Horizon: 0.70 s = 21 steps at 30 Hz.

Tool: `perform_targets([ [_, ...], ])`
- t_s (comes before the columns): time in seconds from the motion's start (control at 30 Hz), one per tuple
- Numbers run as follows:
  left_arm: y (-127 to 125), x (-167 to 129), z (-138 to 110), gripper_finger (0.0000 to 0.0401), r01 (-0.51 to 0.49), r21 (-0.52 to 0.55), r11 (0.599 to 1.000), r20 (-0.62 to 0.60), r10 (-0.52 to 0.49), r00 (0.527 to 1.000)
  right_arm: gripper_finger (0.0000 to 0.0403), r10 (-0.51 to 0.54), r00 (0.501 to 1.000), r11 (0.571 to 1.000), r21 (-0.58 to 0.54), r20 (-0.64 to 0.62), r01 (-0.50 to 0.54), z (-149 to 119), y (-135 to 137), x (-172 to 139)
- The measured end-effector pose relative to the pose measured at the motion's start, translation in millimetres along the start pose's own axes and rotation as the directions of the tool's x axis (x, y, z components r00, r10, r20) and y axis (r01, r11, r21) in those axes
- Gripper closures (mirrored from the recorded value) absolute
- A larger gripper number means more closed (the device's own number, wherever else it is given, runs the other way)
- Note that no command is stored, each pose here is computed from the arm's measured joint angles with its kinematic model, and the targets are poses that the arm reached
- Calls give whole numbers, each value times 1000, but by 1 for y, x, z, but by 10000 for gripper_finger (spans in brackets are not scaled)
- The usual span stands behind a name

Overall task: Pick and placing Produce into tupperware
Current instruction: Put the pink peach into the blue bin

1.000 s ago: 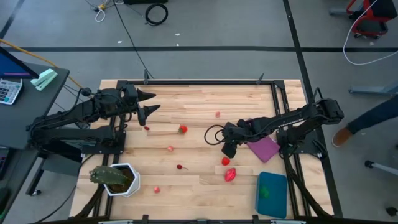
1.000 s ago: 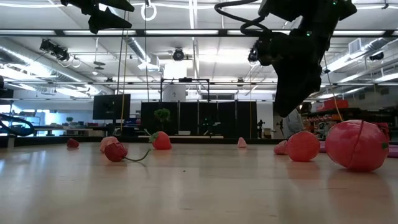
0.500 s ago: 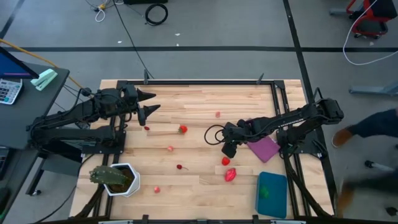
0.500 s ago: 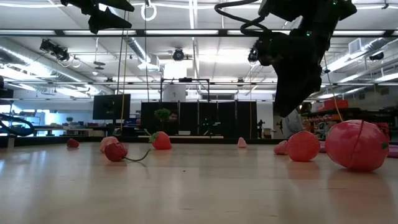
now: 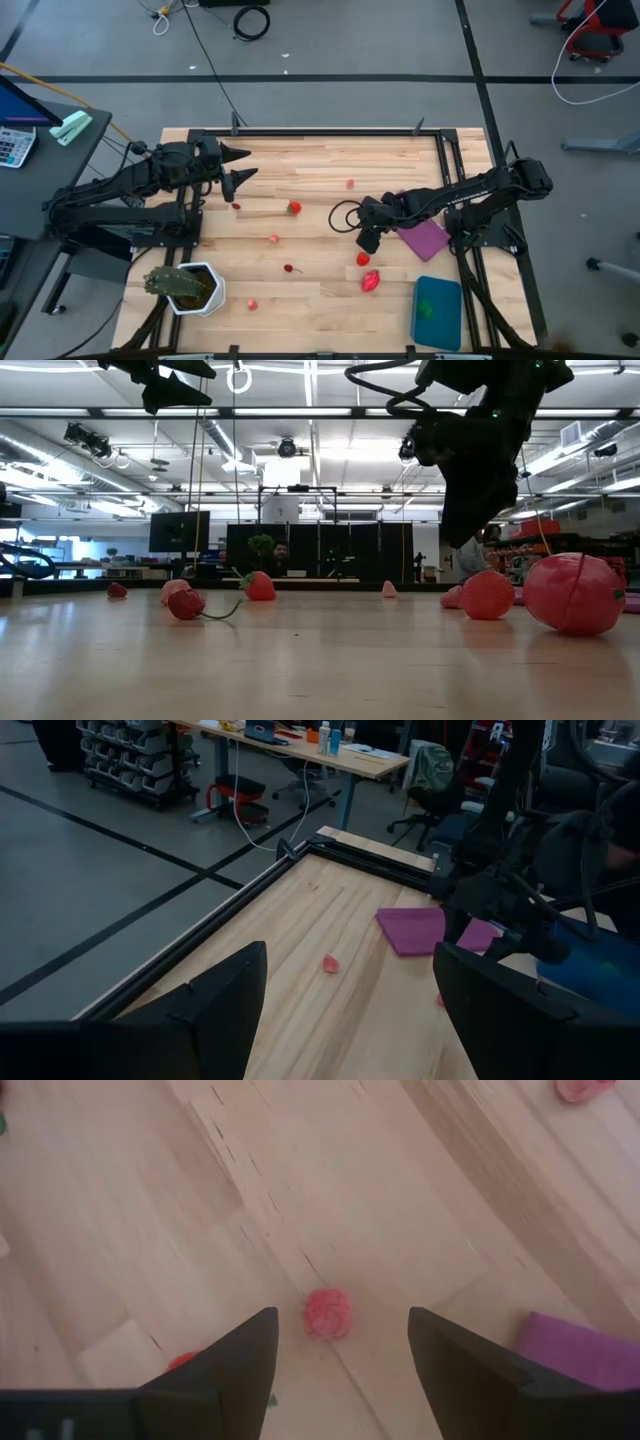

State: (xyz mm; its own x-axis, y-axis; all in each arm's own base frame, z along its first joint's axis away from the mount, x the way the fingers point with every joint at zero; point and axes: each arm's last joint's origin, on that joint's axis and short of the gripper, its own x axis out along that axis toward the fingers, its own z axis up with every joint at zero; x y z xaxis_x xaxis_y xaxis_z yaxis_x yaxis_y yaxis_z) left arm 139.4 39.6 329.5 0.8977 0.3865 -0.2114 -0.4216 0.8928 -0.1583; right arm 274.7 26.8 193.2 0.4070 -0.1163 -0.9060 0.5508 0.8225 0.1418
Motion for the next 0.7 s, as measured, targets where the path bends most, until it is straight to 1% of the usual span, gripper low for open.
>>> perform_targets([
  [0.13, 0, 0, 0, 110, 0, 0, 1000, 0, 0, 1000, 170, 0, 1000, 1000, 30, 0, 0, 0, 0, 0],
  [0.37, 0, 0, 0, 110, 0, 0, 1000, 0, 0, 1000, 170, 3, 1000, 999, 46, -1, -3, -1, 1, 0],
  [0.5, 0, 0, 0, 110, 0, 0, 1000, 0, 0, 1000, 170, 2, 1000, 1000, 8, -1, -2, -1, 1, 0],
  [0.6, 0, 0, 0, 110, 0, 0, 1000, 0, 0, 1000, 170, 0, 1000, 1000, 7, 0, 0, 2, -2, 0],
  [0.7, 0, 0, 0, 110, 2, -45, 999, 4, -2, 1000, 170, 40, 999, 999, -21, -22, -41, 4, -3, 1],
])
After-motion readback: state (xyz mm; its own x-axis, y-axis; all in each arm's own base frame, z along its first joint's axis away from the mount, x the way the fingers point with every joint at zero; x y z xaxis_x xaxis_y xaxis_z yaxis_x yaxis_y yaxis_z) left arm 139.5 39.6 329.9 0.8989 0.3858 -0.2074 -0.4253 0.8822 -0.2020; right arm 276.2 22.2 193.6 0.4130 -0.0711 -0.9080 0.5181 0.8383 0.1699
